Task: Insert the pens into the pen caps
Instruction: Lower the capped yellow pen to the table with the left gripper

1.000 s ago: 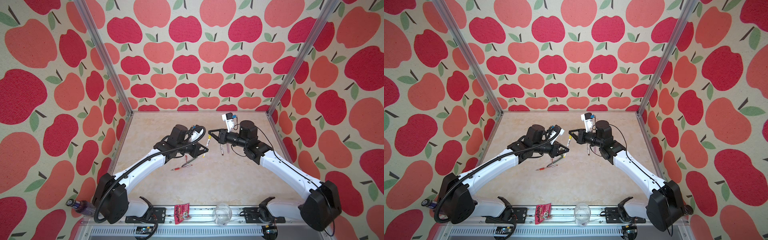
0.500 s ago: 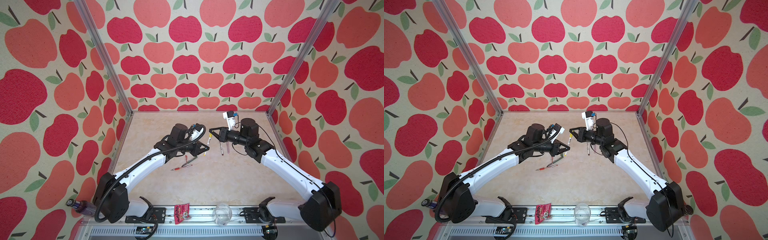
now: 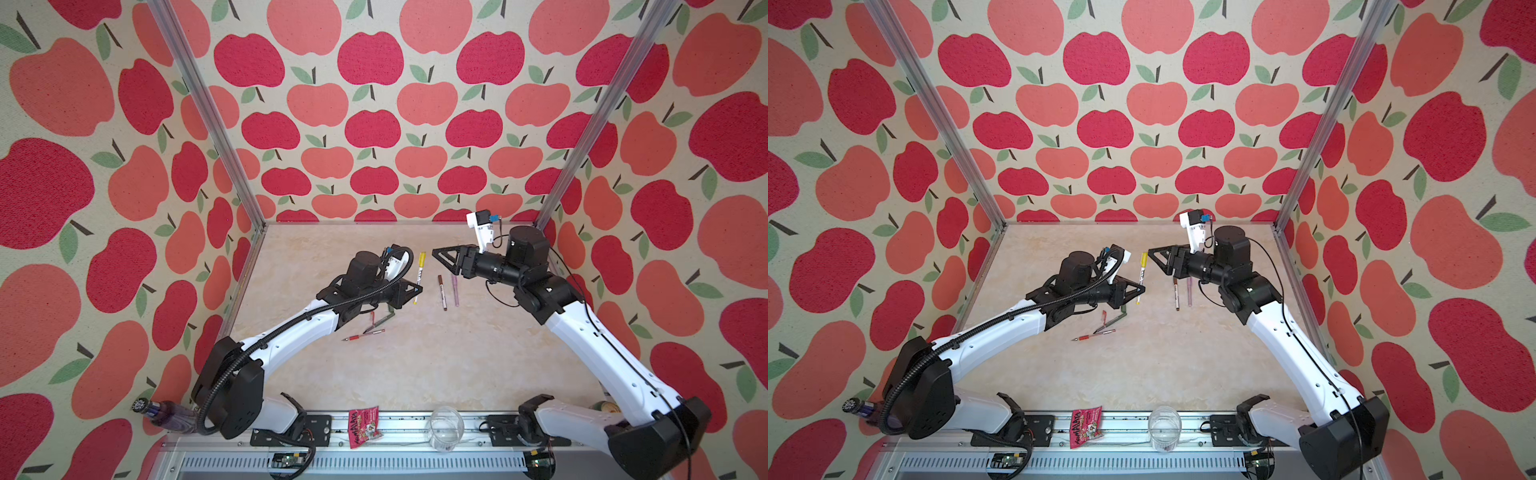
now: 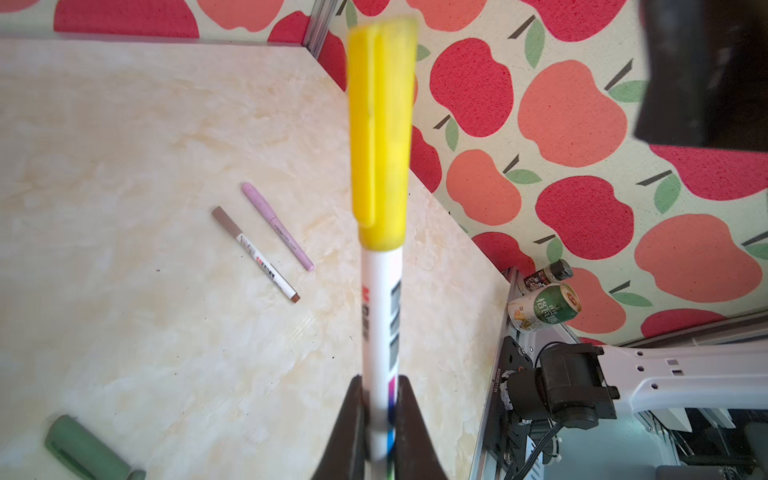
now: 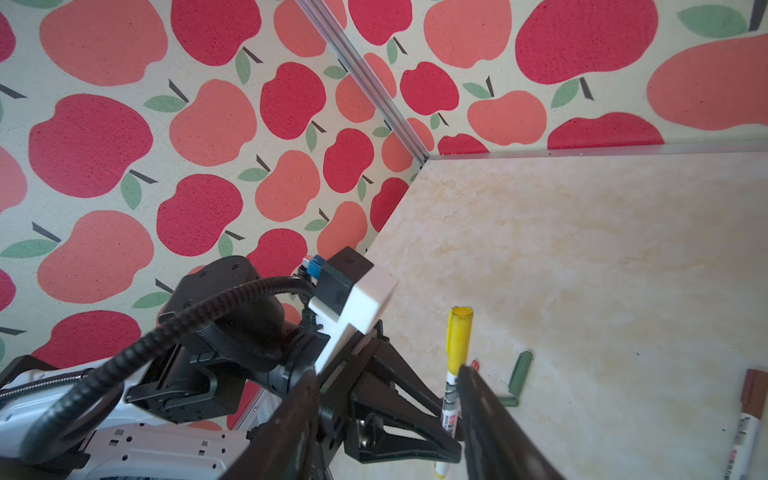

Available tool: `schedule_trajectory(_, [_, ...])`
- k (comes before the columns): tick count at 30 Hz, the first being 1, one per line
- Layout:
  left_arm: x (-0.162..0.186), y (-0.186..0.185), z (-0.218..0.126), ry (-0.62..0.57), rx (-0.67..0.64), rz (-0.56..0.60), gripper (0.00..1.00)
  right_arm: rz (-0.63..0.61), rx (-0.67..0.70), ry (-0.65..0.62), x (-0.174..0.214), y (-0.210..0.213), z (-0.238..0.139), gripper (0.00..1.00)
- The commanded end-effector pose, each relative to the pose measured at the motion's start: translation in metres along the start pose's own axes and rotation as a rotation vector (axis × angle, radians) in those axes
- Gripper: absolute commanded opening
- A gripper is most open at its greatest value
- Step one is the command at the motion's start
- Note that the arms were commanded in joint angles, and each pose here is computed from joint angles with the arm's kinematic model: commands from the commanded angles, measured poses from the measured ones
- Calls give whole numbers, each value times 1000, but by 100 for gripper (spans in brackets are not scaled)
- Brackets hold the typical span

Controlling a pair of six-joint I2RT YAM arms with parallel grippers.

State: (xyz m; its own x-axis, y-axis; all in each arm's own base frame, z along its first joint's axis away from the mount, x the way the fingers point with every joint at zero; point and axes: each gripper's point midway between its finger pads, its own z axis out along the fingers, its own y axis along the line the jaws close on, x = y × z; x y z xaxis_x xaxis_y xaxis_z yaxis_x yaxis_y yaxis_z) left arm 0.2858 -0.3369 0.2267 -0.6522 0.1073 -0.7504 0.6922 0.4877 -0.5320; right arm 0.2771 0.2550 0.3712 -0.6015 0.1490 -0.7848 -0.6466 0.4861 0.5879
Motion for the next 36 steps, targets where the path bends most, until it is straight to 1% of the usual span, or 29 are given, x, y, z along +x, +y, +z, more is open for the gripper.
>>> schedule_trajectory(1, [7, 18, 15, 26, -103, -123, 5, -23, 147, -15, 6, -21, -21, 56])
schedule_trajectory(3, [13, 27, 28, 57, -158, -195, 5, -5, 307, -26, 12, -49, -35, 56])
schedule_trajectory(5, [22, 35, 40, 105, -209, -251, 4, 8, 425, -24, 20, -71, -46, 56])
schedule_trajectory(8, [36, 48, 58, 187, -294, -322, 4, 40, 536, -27, 29, -96, -60, 56])
schedule_trajectory(11, [46, 58, 74, 246, -355, -379, 5, 73, 565, -31, 37, -108, -69, 56])
schedule_trajectory(14, [54, 66, 91, 298, -387, -430, 5, 78, 580, -56, 40, -112, -79, 56])
schedule_trajectory(18, [61, 77, 106, 360, -452, -440, 5, 77, 590, -92, 42, -115, -92, 56])
schedule_trajectory(22, [70, 94, 111, 411, -541, -451, 5, 81, 595, -115, 45, -117, -101, 56])
schedule_trajectory(24, [75, 101, 116, 433, -564, -464, 5, 84, 596, -123, 47, -118, -104, 56])
schedule_trajectory(28, [84, 109, 128, 451, -581, -489, 5, 98, 582, -132, 51, -120, -107, 56])
schedule_trajectory(32, [89, 117, 137, 463, -603, -511, 6, 122, 536, -125, 57, -118, -100, 56])
schedule_trajectory(36, [91, 124, 146, 467, -619, -517, 6, 115, 532, -115, 60, -118, -100, 56])
